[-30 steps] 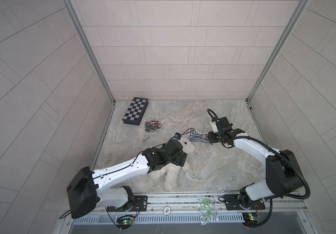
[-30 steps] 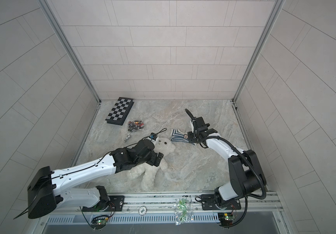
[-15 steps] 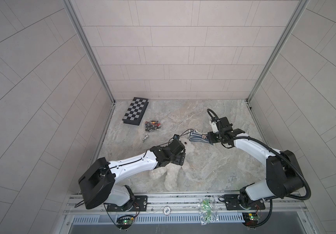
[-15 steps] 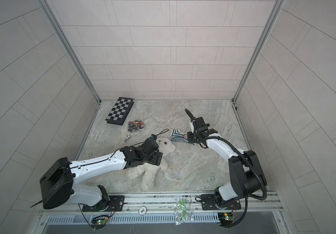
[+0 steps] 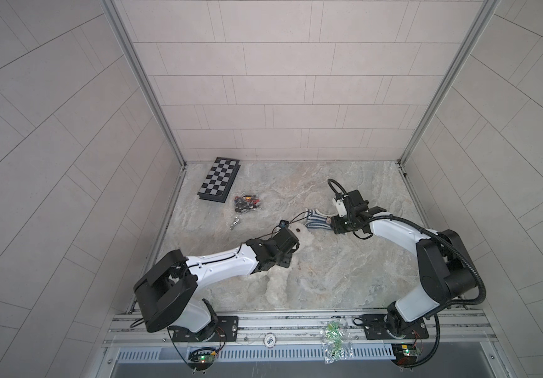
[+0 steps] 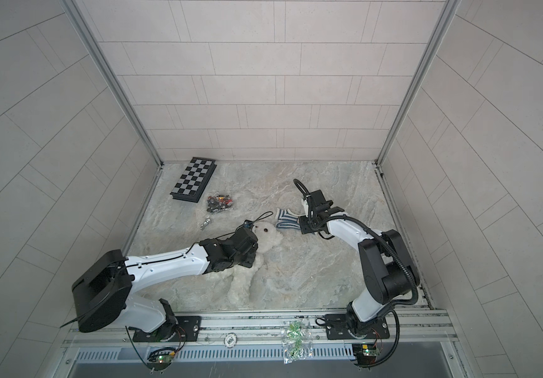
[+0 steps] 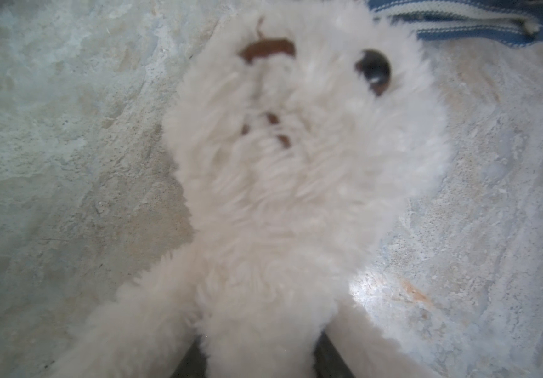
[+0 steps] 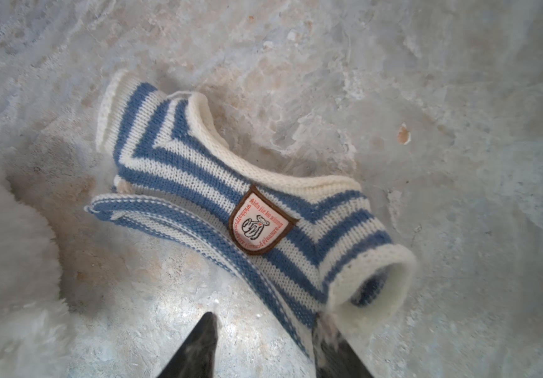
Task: Dress the teddy bear
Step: 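Lower the right gripper onto the striped sweater while the left gripper holds the bear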
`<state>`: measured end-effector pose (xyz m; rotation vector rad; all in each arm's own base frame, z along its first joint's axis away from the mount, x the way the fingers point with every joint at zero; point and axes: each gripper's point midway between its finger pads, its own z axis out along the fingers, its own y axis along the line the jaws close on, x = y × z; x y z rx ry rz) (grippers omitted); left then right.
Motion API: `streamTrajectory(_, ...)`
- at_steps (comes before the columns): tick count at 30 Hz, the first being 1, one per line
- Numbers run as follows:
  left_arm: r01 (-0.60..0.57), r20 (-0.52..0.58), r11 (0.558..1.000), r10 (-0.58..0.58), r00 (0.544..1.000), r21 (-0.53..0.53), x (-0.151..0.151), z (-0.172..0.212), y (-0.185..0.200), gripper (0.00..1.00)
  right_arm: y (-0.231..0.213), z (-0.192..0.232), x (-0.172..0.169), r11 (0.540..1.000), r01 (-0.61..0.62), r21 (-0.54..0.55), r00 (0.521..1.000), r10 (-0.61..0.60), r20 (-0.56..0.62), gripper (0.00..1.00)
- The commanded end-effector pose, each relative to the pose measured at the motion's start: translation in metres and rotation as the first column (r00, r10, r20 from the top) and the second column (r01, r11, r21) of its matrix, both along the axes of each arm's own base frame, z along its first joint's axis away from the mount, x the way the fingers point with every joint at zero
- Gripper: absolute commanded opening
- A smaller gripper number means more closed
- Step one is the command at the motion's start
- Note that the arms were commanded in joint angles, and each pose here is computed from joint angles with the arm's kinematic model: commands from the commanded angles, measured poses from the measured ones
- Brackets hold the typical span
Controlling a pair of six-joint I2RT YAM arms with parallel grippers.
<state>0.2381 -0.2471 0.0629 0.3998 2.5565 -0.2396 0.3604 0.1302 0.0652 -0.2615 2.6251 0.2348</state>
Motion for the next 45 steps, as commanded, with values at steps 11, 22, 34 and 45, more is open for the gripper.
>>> streamTrajectory(11,0.022,0.122,0.999,-0.016,0.992,-0.046,0.001,0.029,0.019,0.03,0.016,-0.006,0.019,0.992,-0.057,-0.116,0.998,0.056,-0.009,0.48)
streamTrajectory(22,-0.033,0.192,0.995,0.05,0.98,-0.092,0.007,0.057,0.043,0.03,0.027,-0.018,0.024,0.984,-0.098,-0.147,0.995,0.092,-0.05,0.39)
streamTrajectory(34,-0.052,0.229,0.994,0.073,0.971,-0.098,0.009,0.073,0.05,0.04,0.028,-0.026,0.022,0.983,-0.112,-0.144,0.992,0.103,-0.075,0.32)
streamTrajectory(45,-0.062,0.243,0.993,0.086,0.966,-0.104,0.008,0.077,0.056,0.05,0.028,-0.03,0.022,0.983,-0.113,-0.145,0.991,0.102,-0.085,0.24)
